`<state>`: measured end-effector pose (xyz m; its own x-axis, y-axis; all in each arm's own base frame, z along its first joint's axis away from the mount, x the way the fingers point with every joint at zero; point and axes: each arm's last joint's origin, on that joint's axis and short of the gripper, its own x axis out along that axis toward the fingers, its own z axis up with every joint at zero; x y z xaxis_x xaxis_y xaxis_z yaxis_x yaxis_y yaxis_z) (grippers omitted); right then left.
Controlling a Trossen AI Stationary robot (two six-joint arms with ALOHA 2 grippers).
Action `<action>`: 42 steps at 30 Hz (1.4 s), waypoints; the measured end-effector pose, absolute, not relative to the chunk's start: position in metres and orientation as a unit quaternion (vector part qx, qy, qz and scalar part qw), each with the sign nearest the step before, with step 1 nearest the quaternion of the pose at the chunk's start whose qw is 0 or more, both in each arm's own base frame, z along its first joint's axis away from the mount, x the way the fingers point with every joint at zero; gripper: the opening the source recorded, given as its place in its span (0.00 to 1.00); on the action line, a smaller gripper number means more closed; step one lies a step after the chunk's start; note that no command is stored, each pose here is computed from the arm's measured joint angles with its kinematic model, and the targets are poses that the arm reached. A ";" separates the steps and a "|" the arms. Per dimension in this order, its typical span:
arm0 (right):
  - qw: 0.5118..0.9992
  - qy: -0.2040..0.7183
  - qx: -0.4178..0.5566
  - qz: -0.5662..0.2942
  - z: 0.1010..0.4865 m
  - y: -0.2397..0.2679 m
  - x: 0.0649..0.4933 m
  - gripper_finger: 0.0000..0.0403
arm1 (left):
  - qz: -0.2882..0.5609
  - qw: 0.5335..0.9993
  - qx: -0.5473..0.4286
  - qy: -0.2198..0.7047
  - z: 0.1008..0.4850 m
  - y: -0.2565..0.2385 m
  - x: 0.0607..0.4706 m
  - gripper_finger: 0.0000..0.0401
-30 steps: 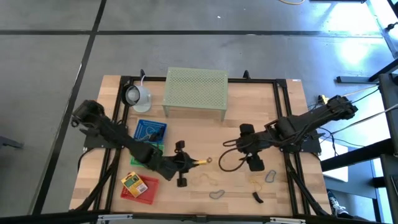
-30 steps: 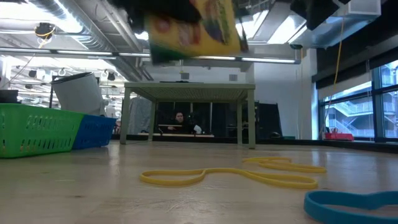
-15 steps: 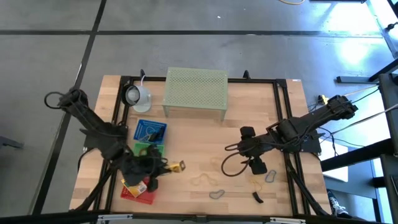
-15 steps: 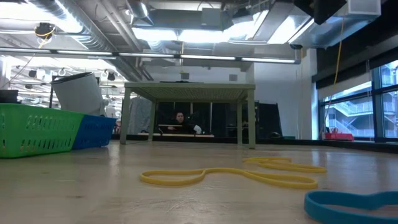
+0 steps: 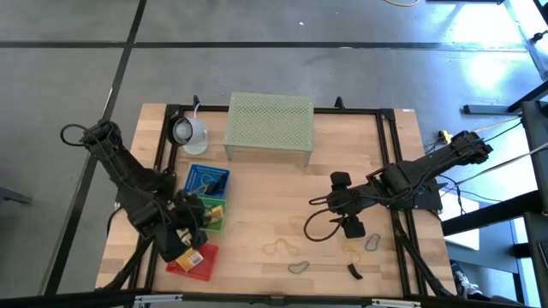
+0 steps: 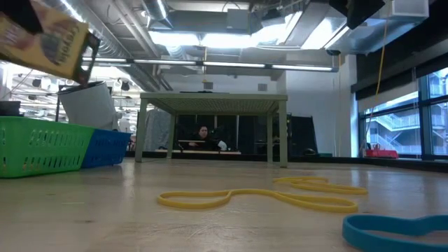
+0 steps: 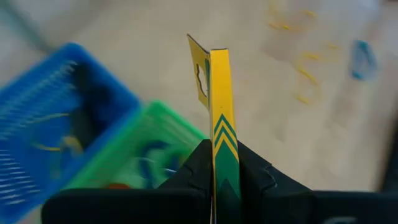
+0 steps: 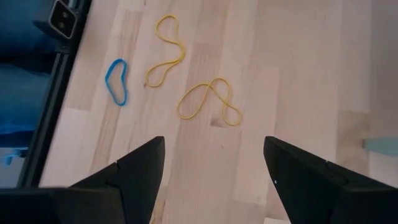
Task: Pick & Place Office Desk Supplies
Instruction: Put the yellow crayon box into the red bin
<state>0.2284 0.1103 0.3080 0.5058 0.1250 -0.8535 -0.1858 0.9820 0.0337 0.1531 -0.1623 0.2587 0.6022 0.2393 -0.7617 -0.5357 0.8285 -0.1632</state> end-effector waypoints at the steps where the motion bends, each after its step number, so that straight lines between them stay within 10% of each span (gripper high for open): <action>1: 0.868 0.488 -0.032 0.087 0.308 0.110 0.228 0.68 | 0.238 0.873 -0.187 0.383 0.258 -0.159 0.151 0.07; 7: 0.868 0.488 -0.033 0.086 0.308 0.110 0.229 0.68 | 0.295 0.846 -0.207 0.392 0.249 -0.149 0.147 0.07; 21: 0.873 0.481 -0.044 0.064 0.308 0.109 0.229 0.68 | 0.068 0.844 -0.269 0.458 0.259 -0.207 0.132 0.07; 42: 0.878 0.472 -0.041 0.065 0.309 0.109 0.231 0.68 | 0.132 0.763 -0.281 0.566 0.206 -0.248 0.117 0.09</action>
